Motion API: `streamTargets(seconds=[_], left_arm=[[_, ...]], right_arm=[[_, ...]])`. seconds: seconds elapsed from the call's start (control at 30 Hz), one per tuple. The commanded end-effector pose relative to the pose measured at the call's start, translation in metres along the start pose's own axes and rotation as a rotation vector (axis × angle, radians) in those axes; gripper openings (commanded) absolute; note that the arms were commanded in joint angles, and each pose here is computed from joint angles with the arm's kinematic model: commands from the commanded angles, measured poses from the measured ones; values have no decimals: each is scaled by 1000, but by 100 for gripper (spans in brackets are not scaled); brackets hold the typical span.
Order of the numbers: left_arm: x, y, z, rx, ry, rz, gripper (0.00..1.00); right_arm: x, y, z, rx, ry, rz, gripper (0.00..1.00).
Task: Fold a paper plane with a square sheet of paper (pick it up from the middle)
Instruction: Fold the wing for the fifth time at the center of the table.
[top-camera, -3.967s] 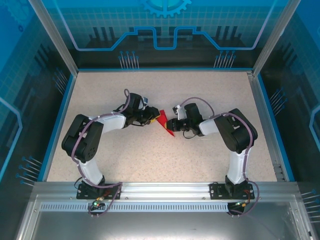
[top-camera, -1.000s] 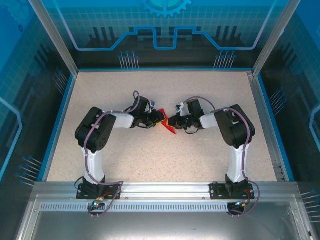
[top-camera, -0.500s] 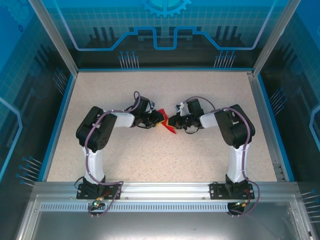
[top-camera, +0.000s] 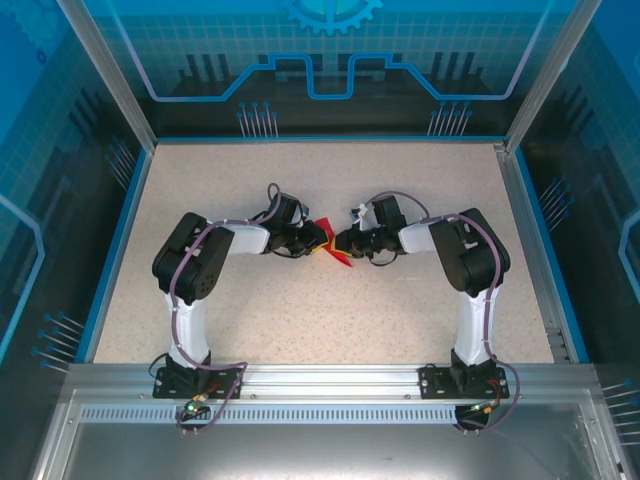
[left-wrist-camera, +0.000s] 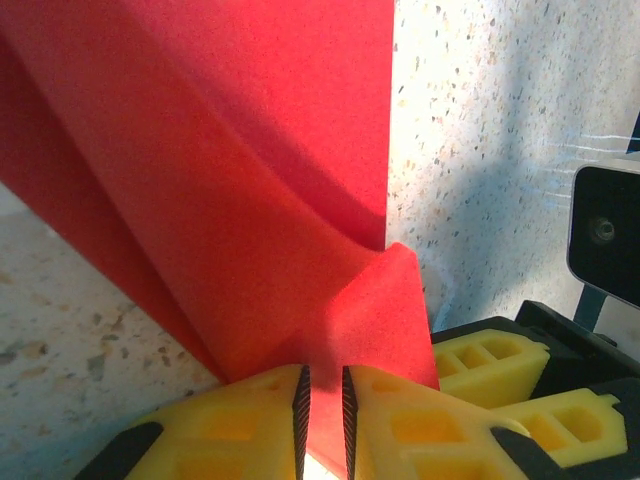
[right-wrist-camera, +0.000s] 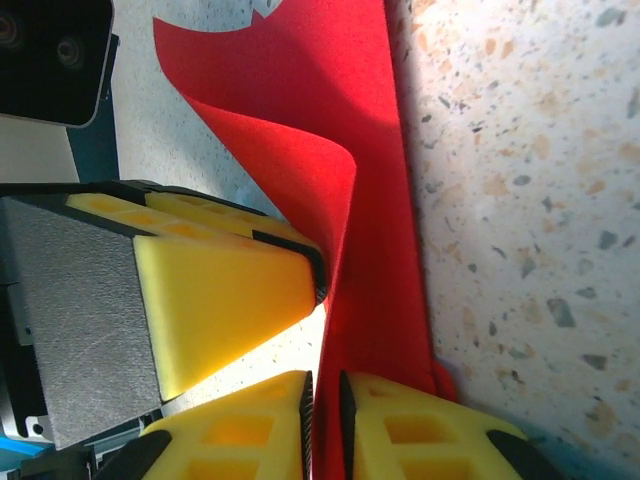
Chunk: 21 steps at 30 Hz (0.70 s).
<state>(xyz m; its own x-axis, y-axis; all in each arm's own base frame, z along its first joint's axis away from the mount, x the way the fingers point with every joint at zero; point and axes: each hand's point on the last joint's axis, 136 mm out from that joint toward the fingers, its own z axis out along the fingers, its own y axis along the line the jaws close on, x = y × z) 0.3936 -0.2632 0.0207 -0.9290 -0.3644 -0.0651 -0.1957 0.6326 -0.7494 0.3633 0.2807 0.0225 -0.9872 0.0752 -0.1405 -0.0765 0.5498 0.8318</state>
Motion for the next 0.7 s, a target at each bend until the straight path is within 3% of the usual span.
streamTargets(seconds=[0.0,0.3,0.67], left_arm=[[5,18,9,-69,21,-25,19],[4,17,11,-66,31,-30,19],[5,15,11,-61,41,-25,19]], right_arm=[[-1,-12,-9,60,1,18,20],[-2,5,-31,53,-6,-38,28],[13,11,-37,100,63,-95,26]])
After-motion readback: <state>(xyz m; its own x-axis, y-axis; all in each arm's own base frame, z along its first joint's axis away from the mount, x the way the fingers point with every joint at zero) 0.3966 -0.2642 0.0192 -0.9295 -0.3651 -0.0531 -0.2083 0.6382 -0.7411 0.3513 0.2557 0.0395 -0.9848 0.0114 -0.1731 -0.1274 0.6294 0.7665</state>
